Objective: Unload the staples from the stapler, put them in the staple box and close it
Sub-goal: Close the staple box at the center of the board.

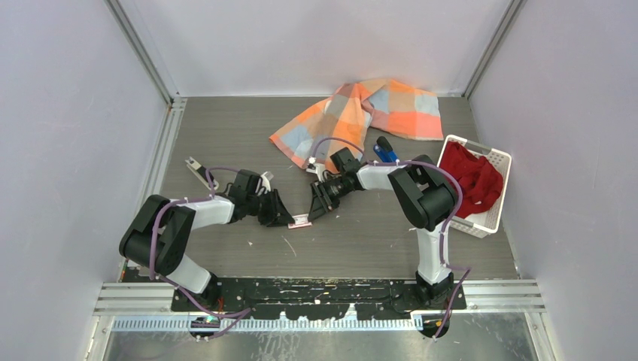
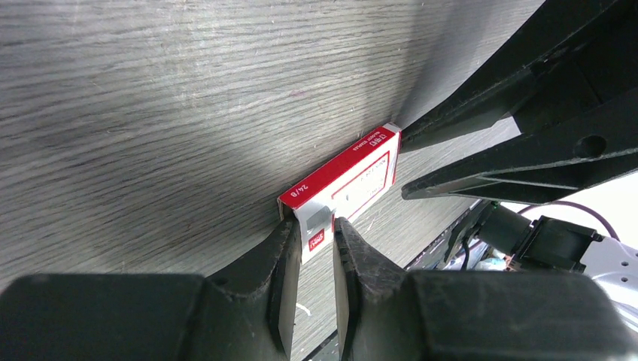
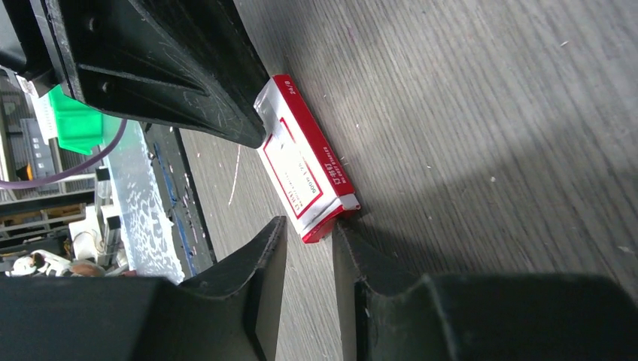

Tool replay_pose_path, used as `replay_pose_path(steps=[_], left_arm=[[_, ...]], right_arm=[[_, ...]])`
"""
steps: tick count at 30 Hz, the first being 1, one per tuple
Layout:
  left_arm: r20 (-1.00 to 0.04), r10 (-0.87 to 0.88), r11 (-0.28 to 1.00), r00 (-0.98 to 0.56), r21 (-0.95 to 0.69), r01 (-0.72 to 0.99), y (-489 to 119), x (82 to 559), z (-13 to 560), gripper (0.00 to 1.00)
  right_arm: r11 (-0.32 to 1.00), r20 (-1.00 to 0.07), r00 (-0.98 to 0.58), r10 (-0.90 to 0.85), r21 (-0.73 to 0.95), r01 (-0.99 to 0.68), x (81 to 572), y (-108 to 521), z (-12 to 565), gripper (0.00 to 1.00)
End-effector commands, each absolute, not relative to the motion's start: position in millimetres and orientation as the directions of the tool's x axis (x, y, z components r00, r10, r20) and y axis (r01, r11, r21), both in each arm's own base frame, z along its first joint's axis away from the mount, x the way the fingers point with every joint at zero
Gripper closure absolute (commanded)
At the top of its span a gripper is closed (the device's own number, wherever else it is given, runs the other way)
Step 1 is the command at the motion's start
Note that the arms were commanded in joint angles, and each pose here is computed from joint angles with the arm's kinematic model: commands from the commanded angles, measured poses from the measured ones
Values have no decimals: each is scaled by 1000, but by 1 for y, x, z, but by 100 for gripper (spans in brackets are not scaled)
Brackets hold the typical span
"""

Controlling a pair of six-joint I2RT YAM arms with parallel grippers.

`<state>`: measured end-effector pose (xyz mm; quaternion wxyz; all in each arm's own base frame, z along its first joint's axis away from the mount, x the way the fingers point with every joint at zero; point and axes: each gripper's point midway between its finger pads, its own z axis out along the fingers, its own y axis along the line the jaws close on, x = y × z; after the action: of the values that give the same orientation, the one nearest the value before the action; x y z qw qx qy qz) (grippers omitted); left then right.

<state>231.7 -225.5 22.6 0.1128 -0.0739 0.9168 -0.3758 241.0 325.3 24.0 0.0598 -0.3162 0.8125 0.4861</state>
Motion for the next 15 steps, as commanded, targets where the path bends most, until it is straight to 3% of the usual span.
replay_pose_path(steps=[1,15], left_arm=[[-173,-208,770,-963,-636,-53,-214,229,9,76],[-160,-207,768,-965,-638,-59,-215,226,3,78]], right_arm=[[393,-471,-758,-451,658,-643,264,316,23,67],[397,-447,-753,-482,655,-643,256,322,11,80]])
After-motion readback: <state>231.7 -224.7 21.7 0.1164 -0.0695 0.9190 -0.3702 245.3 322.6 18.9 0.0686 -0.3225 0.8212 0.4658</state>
